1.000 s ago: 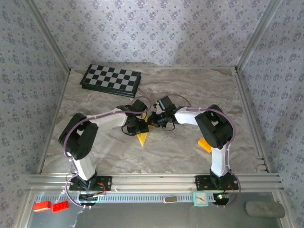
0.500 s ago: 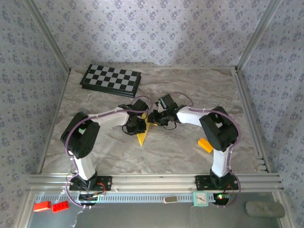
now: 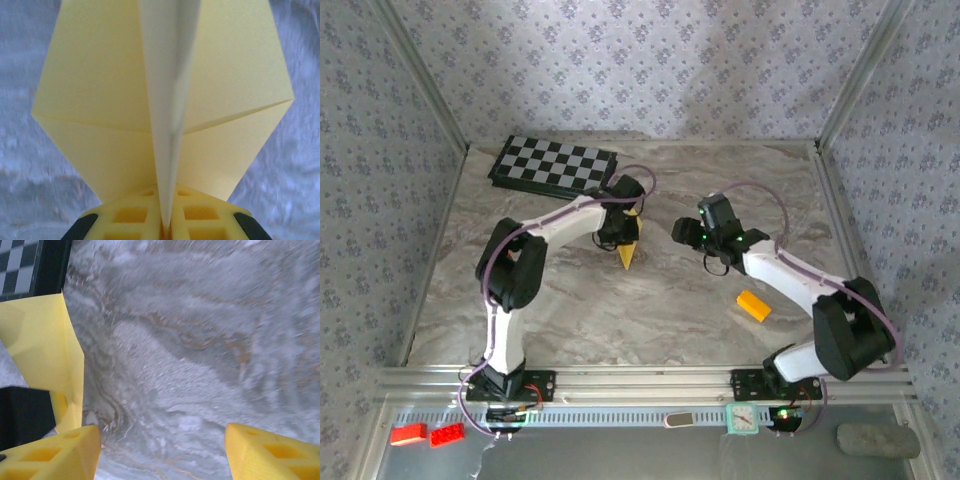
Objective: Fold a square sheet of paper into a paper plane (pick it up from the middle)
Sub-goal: Move the paper plane to the center of the table.
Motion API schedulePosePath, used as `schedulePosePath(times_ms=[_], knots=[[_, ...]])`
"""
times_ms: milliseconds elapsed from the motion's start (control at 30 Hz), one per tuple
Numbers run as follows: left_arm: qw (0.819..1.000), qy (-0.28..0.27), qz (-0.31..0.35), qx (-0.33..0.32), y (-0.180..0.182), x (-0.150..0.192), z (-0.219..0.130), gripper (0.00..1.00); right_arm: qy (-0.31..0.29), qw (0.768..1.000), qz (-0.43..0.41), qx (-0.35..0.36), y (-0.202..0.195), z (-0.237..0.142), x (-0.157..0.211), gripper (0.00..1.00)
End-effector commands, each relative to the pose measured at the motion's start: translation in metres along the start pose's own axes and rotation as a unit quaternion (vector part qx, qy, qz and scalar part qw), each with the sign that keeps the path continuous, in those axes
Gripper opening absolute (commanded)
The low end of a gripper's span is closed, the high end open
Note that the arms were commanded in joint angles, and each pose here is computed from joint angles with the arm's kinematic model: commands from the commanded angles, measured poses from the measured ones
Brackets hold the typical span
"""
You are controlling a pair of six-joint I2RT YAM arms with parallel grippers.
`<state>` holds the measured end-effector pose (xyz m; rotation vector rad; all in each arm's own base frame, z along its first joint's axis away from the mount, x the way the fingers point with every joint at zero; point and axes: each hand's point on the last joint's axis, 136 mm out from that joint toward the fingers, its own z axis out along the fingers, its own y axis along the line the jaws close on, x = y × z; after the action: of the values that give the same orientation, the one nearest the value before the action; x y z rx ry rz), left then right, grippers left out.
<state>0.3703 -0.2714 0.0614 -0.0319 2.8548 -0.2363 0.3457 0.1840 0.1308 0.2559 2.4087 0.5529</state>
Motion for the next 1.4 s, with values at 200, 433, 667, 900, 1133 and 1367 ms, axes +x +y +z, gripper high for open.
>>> schedulePosePath(times_ms=[200, 433, 667, 900, 1133, 1367], knots=[[0.999, -0.001, 0.042, -0.029, -0.014, -0.045, 0.028, 0.11, -0.028, 0.999, 0.003, 0.037, -0.033, -0.013, -0.007, 0.70], [0.998, -0.006, 0.034, -0.049, -0.015, -0.061, 0.041, 0.25, -0.019, 1.000, 0.000, 0.021, -0.034, -0.013, -0.001, 0.70], [0.997, -0.001, 0.040, -0.073, -0.009, -0.055, 0.047, 0.36, -0.018, 1.000, 0.002, 0.019, -0.036, -0.016, -0.001, 0.70], [0.995, 0.012, 0.043, -0.089, -0.004, -0.047, 0.057, 0.37, -0.013, 1.000, 0.006, 0.012, -0.034, -0.014, 0.001, 0.70], [0.994, 0.034, 0.038, -0.097, 0.003, -0.034, 0.074, 0.46, -0.011, 1.000, 0.005, 0.012, -0.034, -0.014, 0.002, 0.70], [0.995, 0.044, 0.023, -0.091, 0.006, -0.027, 0.084, 0.55, -0.007, 1.000, 0.005, 0.013, -0.035, -0.013, 0.003, 0.70]])
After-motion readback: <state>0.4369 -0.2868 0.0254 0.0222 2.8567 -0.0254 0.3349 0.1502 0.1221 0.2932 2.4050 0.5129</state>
